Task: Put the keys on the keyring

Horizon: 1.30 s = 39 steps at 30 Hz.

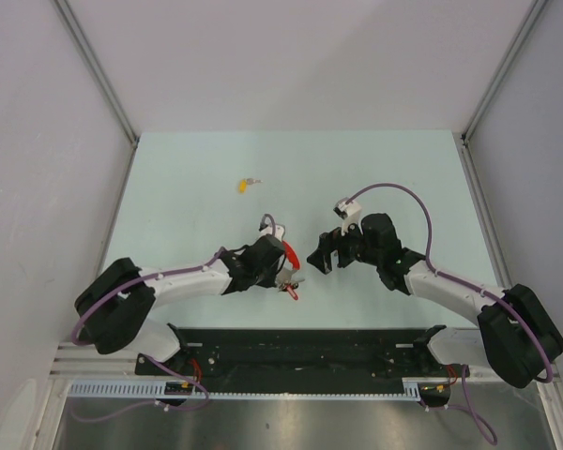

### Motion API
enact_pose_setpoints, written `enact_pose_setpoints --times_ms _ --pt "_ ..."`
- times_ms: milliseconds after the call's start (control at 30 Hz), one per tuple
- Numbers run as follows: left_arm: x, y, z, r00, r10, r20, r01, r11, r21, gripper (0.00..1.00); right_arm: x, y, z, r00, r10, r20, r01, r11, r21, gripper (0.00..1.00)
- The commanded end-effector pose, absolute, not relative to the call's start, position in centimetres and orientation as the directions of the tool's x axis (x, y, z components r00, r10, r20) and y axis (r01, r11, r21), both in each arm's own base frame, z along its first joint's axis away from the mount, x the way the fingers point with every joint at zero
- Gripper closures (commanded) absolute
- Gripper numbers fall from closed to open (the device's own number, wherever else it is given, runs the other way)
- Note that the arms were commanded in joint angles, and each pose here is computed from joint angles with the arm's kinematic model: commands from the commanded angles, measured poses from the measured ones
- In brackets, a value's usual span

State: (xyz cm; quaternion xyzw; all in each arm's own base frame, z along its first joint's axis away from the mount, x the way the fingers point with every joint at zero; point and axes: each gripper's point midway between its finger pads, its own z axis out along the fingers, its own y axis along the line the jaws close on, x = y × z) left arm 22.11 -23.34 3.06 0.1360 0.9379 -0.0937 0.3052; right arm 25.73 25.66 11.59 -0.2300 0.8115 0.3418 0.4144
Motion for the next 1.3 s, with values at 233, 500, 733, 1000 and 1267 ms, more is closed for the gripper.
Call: enact_pose_setpoints --times_ms 233,500,733,1000,1267 --pt "22.1 -21.9 1.8 -0.791 0.211 -0.574 0.278 0.960 -0.030 0.82 25.8 26.0 11.7 -0.532 -0.097 -0.841 -0.681 0.639 0.357 0.04" --pt "22.0 -23.0 2.6 -0.790 0.185 -0.585 0.294 0.951 -0.097 0.83 25.8 26.1 11.8 -0.529 -0.096 -0.843 -0.686 0.634 0.358 0.03" --pt "21.4 -23.0 2.0 -0.811 0.168 -0.560 0.276 0.954 -0.114 0.82 25.7 26.1 11.8 -0.530 -0.096 -0.843 -0.686 0.632 0.359 0.04" --pt "21.5 -23.1 1.5 -0.824 0.165 -0.542 0.268 0.956 -0.117 0.83 25.6 26.1 11.8 -0.530 -0.098 -0.842 -0.688 0.631 0.360 0.04" --pt "21.4 -23.5 2.5 -0.814 0.164 -0.558 0.288 0.947 -0.141 0.95 25.6 26.0 12.2 -0.521 -0.096 -0.848 -0.692 0.629 0.354 0.04"
